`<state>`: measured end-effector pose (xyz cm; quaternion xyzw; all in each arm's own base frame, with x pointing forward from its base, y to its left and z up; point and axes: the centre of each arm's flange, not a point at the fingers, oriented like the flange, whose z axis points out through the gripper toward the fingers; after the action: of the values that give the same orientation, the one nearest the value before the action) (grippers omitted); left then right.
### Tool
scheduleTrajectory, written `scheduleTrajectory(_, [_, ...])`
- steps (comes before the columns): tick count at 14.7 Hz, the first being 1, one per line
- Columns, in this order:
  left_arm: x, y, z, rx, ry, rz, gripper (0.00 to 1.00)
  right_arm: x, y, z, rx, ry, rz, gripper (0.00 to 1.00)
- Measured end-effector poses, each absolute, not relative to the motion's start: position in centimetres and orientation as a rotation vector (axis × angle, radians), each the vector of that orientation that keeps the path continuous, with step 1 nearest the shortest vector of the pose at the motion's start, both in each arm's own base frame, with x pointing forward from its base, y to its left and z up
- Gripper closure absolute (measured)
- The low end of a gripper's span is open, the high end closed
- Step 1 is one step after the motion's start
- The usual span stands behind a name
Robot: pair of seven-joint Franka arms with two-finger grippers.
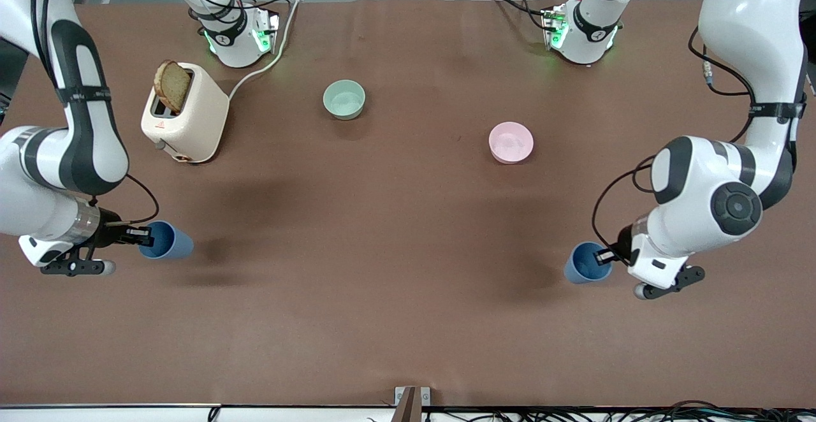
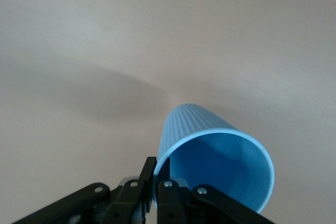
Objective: Stack blue cups with both arms
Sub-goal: 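Carry the right cup toward the middle while the left gripper brings its cup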
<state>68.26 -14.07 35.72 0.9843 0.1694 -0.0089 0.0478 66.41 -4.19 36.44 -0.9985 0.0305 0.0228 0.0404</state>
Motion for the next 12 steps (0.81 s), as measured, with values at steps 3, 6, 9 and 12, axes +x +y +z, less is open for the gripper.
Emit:
scheduleTrajectory(3, [65.5,-22.7,36.2,2.962,0.527,-0.084,0.94,67.0,2.9,39.9,-3.052,0.194,0.093,0.96])
scheduleTrajectory(6, [60.6,-33.5,35.5,2.975,0.505,-0.134,0.94,66.4,10.1,40.0,-3.052,0.265,0.105,0.96])
scheduleTrajectory(9, [55.9,-41.3,33.8,2.985,0.496,-0.171,0.94,65.5,15.5,39.9,-3.001,0.248,0.12,0.96])
scheduleTrajectory(12, [52.8,-45.9,32.1,2.975,0.484,-0.18,0.94,65.0,18.1,40.0,-2.967,0.237,0.121,0.96])
